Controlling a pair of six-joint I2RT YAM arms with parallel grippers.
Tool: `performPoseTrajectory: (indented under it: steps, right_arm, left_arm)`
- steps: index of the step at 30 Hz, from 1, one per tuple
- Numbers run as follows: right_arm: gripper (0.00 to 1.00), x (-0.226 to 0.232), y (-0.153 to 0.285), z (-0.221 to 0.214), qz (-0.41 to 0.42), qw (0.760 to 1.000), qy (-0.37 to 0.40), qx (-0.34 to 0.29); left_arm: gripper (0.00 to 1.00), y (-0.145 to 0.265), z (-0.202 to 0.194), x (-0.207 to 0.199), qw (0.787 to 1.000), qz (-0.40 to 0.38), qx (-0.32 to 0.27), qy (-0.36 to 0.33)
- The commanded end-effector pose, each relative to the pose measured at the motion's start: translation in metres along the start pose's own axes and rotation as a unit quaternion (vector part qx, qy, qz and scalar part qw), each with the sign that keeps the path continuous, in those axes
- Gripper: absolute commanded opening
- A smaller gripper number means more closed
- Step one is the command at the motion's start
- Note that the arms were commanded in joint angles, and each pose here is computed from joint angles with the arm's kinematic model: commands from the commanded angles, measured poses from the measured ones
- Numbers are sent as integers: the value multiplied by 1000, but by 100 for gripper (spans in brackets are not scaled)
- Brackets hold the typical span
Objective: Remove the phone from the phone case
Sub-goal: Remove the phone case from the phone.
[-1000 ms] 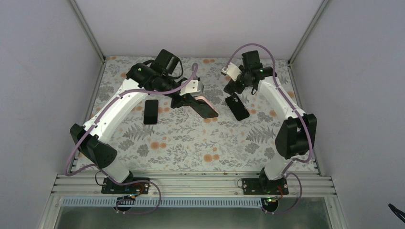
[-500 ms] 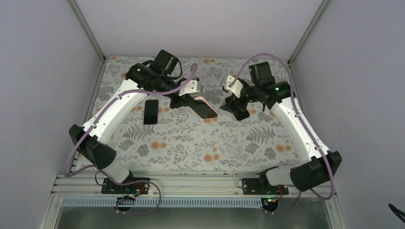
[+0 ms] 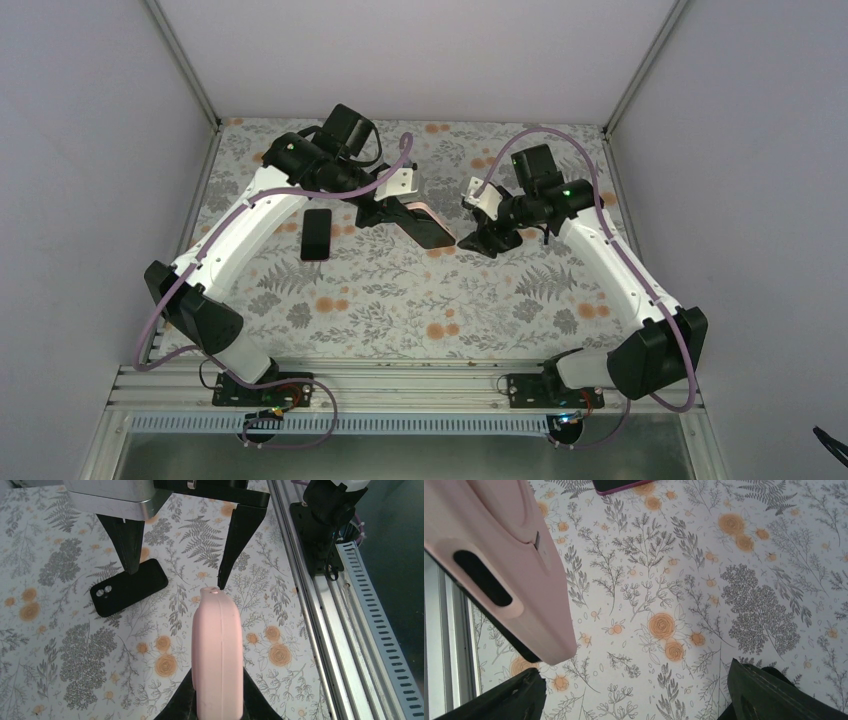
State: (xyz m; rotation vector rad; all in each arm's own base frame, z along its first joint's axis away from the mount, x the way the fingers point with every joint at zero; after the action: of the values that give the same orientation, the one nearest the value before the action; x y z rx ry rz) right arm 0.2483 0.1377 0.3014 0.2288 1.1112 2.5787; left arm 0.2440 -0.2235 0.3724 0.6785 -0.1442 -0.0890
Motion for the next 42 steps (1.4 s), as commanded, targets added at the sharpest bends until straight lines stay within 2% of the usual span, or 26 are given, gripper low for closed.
performPoseTrajectory:
  steps: [1,26,33,36,42]
  right_arm:
    - [93,0,-8,3,12,1000,-1,-18]
    - [93,-21,-14,17,-32,999,-7,-26]
    - [93,-25,-13,24,-43,998,-7,-42]
    - [94,-33,-10,31,-76,995,-9,-59]
    - [96,-56,-14,52,-132,985,-19,-107]
  left_arm:
    - [2,13,16,-2,999,11,-38,-27]
    - [2,13,17,-2,999,2,-44,-32]
    - [2,13,17,-3,998,0,-45,-33]
    - [2,13,18,-3,998,-5,-51,-34]
    - [2,12,25,-6,994,-49,-97,-33]
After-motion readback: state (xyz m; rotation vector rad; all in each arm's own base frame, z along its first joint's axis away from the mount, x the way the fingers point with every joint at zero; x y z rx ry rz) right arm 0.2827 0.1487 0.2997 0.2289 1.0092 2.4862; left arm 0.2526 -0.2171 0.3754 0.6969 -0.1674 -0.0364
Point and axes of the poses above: each gripper's point midway between its finger pads, its own y axis back along the fingers, its own x axis along the line the jaws close on, z = x × y, the point moved 10 cm from there along y, back along the fingers, and after that the axes turned 6 degrees about -y, right-handed, at the moved point
